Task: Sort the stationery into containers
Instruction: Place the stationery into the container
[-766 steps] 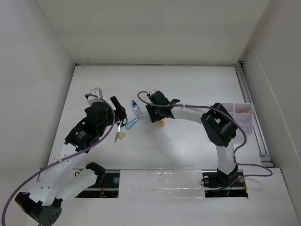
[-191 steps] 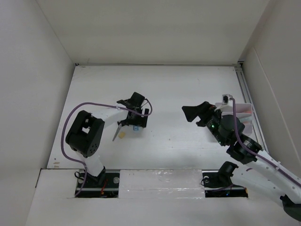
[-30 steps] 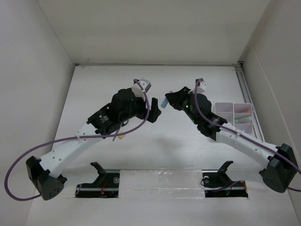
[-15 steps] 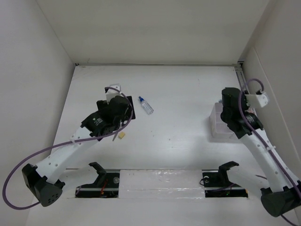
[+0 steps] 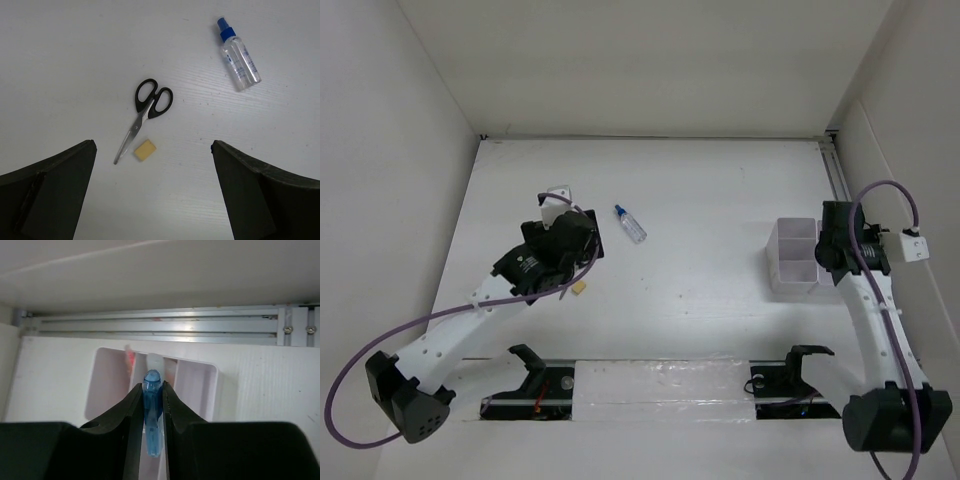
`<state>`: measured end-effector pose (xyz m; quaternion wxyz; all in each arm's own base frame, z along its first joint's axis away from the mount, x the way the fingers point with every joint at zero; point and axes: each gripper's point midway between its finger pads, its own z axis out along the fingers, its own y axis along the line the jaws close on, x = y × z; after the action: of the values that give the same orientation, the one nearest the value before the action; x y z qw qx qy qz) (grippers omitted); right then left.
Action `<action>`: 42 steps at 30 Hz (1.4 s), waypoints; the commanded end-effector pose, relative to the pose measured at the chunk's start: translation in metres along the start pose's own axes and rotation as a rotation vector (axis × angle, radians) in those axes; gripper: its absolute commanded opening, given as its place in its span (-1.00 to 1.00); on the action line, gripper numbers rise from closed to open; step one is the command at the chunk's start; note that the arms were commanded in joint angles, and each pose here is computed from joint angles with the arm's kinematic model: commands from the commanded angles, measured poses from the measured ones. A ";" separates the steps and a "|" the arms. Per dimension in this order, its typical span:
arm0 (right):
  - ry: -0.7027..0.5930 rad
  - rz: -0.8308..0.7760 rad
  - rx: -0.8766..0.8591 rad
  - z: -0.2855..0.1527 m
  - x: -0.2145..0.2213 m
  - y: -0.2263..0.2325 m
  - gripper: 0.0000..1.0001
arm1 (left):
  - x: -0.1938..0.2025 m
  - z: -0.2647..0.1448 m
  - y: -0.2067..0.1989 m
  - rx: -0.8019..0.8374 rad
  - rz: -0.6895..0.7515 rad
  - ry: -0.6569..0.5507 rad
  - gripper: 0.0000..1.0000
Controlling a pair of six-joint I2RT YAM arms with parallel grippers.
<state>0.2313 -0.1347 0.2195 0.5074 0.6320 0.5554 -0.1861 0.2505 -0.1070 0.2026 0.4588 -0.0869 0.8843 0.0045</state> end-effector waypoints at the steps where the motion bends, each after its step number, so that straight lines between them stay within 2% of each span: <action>1: 0.016 -0.024 0.092 0.019 0.014 -0.013 -1.00 | -0.009 -0.007 0.001 0.025 -0.048 -0.045 1.00; 9: -0.004 -0.016 0.162 0.032 0.008 -0.022 -1.00 | -0.006 -0.005 -0.001 0.031 -0.042 -0.032 1.00; 16: -0.001 -0.078 0.249 0.048 0.026 -0.033 -1.00 | -0.006 -0.005 -0.001 0.031 -0.042 -0.032 1.00; 42: 0.001 -0.140 0.336 0.067 0.043 -0.036 -1.00 | 0.004 -0.003 -0.014 0.071 0.003 -0.004 1.00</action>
<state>0.2311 -0.1675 0.1259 0.3621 0.6627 0.5801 -0.3054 0.2494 -0.1173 0.2033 0.4605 -0.0783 0.8839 -0.0206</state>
